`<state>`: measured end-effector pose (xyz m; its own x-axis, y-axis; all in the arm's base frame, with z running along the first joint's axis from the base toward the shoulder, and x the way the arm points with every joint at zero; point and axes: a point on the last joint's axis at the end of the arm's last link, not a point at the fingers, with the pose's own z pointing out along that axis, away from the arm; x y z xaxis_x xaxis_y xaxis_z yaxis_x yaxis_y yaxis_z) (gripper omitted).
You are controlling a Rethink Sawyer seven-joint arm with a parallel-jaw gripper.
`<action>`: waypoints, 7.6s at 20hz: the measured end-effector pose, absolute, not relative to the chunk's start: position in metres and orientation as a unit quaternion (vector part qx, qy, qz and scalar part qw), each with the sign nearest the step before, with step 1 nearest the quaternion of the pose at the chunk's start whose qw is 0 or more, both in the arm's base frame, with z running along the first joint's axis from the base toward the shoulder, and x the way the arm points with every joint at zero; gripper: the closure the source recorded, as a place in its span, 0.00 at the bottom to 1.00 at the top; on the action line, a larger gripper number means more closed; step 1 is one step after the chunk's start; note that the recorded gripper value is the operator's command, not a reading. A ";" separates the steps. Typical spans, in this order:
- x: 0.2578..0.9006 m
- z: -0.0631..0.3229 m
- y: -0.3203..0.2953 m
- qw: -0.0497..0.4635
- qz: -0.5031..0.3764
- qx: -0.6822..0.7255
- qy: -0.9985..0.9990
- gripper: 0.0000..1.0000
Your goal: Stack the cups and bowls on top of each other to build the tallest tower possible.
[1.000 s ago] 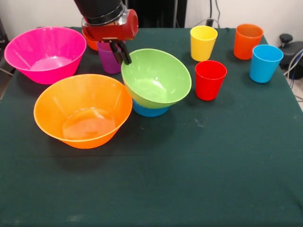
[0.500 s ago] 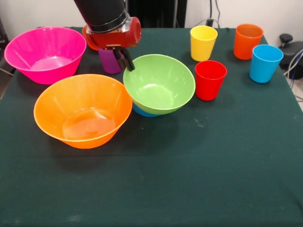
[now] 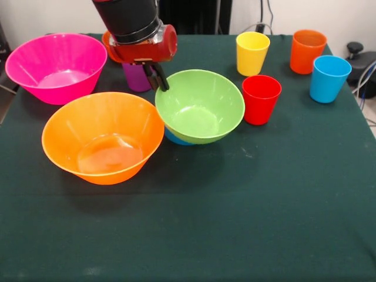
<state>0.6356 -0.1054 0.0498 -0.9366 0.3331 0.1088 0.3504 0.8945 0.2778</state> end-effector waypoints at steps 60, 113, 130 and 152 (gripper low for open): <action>0.562 0.026 -0.095 -0.011 -0.163 -0.170 -0.972 1.00; 0.559 0.025 -0.098 -0.007 -0.154 -0.171 -0.973 0.00; 0.557 0.025 -0.097 -0.006 -0.155 -0.170 -0.973 0.00; 0.564 0.038 -0.089 -0.016 -0.142 -0.155 -0.978 0.00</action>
